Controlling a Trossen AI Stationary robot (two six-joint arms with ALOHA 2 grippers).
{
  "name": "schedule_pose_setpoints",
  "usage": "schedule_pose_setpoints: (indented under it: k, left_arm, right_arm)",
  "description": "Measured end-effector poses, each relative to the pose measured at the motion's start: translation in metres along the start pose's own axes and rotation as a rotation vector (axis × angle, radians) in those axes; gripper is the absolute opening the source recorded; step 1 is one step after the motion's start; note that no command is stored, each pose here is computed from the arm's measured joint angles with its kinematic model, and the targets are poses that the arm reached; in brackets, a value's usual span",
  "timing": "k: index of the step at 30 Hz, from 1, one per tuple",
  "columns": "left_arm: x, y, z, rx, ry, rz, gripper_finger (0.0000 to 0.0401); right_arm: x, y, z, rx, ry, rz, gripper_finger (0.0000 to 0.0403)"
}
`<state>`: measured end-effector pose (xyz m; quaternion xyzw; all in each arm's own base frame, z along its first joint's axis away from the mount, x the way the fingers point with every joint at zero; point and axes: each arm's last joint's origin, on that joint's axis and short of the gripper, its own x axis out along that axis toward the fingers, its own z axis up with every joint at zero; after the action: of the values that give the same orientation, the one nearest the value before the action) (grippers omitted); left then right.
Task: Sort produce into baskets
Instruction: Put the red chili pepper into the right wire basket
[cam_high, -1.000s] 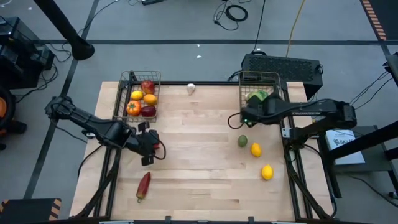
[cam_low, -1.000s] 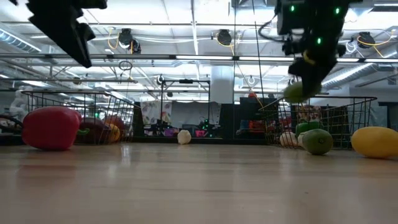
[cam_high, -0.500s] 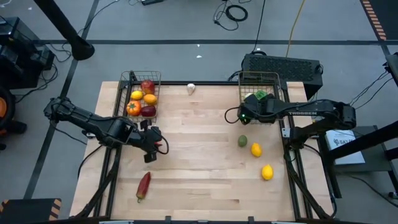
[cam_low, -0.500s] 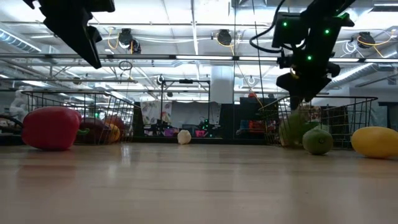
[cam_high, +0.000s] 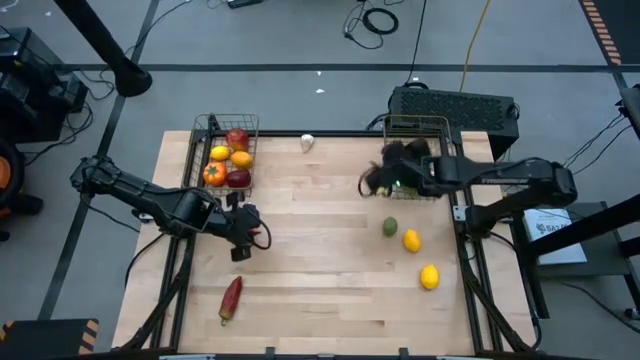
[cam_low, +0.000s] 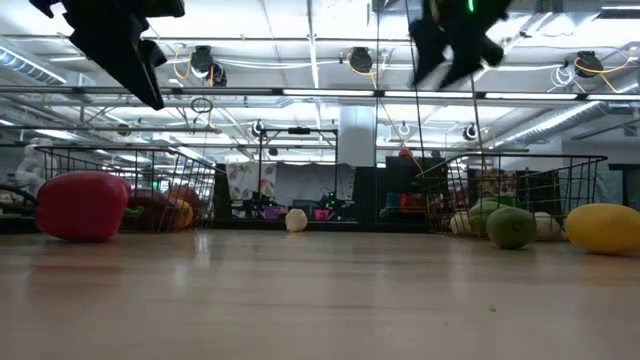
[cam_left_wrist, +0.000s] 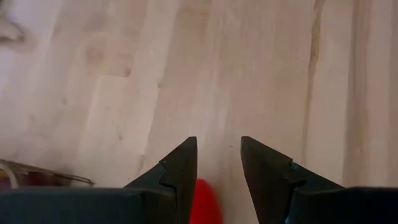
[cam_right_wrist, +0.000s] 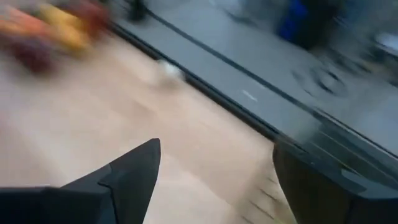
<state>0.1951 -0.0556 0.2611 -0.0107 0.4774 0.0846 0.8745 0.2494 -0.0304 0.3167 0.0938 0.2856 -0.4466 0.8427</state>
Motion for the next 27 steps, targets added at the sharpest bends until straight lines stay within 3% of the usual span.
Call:
schedule_pose_setpoints:
  k: [5,10,13,17,27]
  left_arm:
    - [0.0,0.001,0.003,0.017,-0.051,0.057,0.0132]
    - [-0.001,-0.006,0.015,0.024,-0.155,-0.042,0.0132]
    - [-0.002,-0.008,0.013,-0.072,-0.11,-0.144,0.0132]
    - [-0.003,-0.017,0.005,-0.185,-0.035,-0.183,0.0132]
    - [-0.011,-0.066,-0.031,-0.358,0.25,-0.31,0.0132]
  right_arm:
    - [-0.037,0.055,0.003,-0.004,-0.231,0.299,0.0301]
    - [-0.064,0.093,-0.011,-0.114,-0.34,0.468,0.0301]
    - [-0.073,0.1,-0.019,-0.167,-0.346,0.504,0.0301]
    - [-0.076,0.101,-0.022,-0.19,-0.343,0.515,0.0301]
    - [-0.075,0.101,-0.024,-0.172,-0.316,0.521,0.0301]
